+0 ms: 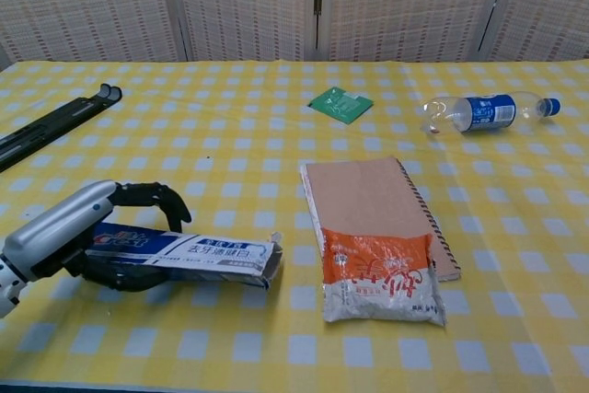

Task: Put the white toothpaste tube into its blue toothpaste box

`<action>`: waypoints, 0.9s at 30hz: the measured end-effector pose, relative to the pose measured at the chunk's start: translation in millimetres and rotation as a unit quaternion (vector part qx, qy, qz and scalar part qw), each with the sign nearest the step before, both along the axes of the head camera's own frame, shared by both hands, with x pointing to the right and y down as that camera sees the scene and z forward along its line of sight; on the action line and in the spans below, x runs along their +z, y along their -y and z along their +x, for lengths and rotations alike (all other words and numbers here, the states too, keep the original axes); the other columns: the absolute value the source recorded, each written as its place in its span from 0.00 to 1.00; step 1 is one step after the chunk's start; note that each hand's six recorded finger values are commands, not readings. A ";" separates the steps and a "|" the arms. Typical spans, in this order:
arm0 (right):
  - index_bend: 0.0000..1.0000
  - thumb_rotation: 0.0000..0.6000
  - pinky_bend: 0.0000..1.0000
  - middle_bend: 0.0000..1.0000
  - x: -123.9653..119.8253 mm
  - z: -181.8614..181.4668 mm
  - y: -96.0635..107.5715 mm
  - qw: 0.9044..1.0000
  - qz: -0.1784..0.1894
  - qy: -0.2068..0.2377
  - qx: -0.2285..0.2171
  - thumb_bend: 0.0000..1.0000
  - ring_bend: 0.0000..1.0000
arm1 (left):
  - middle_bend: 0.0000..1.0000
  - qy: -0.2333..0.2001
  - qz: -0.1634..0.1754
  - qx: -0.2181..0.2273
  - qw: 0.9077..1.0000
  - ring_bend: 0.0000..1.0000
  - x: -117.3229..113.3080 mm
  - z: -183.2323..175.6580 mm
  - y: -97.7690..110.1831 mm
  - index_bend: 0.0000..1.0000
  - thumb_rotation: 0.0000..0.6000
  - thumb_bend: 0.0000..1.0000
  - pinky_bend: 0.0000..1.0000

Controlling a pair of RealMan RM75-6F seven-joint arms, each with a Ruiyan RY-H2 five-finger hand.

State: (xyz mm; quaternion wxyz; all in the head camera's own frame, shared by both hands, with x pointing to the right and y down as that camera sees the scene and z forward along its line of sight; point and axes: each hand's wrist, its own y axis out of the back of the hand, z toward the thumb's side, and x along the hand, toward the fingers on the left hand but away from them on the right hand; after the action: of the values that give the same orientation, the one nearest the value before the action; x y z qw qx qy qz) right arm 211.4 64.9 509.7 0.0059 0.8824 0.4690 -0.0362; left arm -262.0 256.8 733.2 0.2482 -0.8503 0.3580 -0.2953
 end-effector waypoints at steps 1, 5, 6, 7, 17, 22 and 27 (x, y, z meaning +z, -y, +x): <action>0.00 1.00 0.14 0.15 -0.5 0.4 0.3 1.000 0.000 0.001 0.001 0.29 0.09 | 0.42 0.003 -0.003 0.003 1.000 0.22 0.7 0.6 -0.5 0.33 1.00 0.23 0.15; 0.00 1.00 0.14 0.15 -1.6 1.9 1.0 1.000 0.000 0.001 0.003 0.30 0.09 | 0.33 0.016 -0.016 0.016 1.000 0.14 3.1 1.0 -2.3 0.26 1.00 0.19 0.07; 0.00 1.00 0.14 0.15 -1.6 2.3 1.3 1.000 0.000 0.001 0.003 0.30 0.09 | 0.31 0.019 -0.020 0.020 0.999 0.12 3.6 0.7 -2.8 0.24 1.00 0.18 0.05; 0.00 1.00 0.14 0.15 -1.7 2.7 1.6 1.000 0.000 0.002 0.004 0.30 0.09 | 0.30 0.021 -0.023 0.023 0.999 0.11 3.6 0.6 -3.1 0.23 1.00 0.18 0.04; 0.00 1.00 0.14 0.15 0.6 1.9 0.2 1.000 -0.001 -0.004 -0.002 0.30 0.08 | 0.24 0.011 -0.028 0.018 0.999 0.06 -13.6 -5.4 3.7 0.20 1.00 0.17 0.02; 0.00 1.00 0.07 0.09 6.4 6.6 -6.6 0.997 0.031 -0.064 -0.013 0.30 0.05 | 0.23 0.014 -0.010 0.011 1.000 0.06 -39.2 -29.2 18.8 0.20 1.00 0.17 0.03; 0.00 1.00 0.00 0.00 25.5 29.1 -24.2 0.975 0.080 -0.204 -0.028 0.29 0.00 | 0.23 0.080 0.022 0.000 0.997 0.06 -76.3 -81.8 42.7 0.19 1.00 0.18 0.02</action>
State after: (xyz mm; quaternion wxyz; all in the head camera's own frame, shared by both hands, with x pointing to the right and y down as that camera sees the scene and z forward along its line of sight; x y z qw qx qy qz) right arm 240.4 89.1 535.2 -0.1621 0.8668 0.4367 -0.1782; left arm -343.8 214.1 656.9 0.2942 -0.8184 0.3435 -0.3546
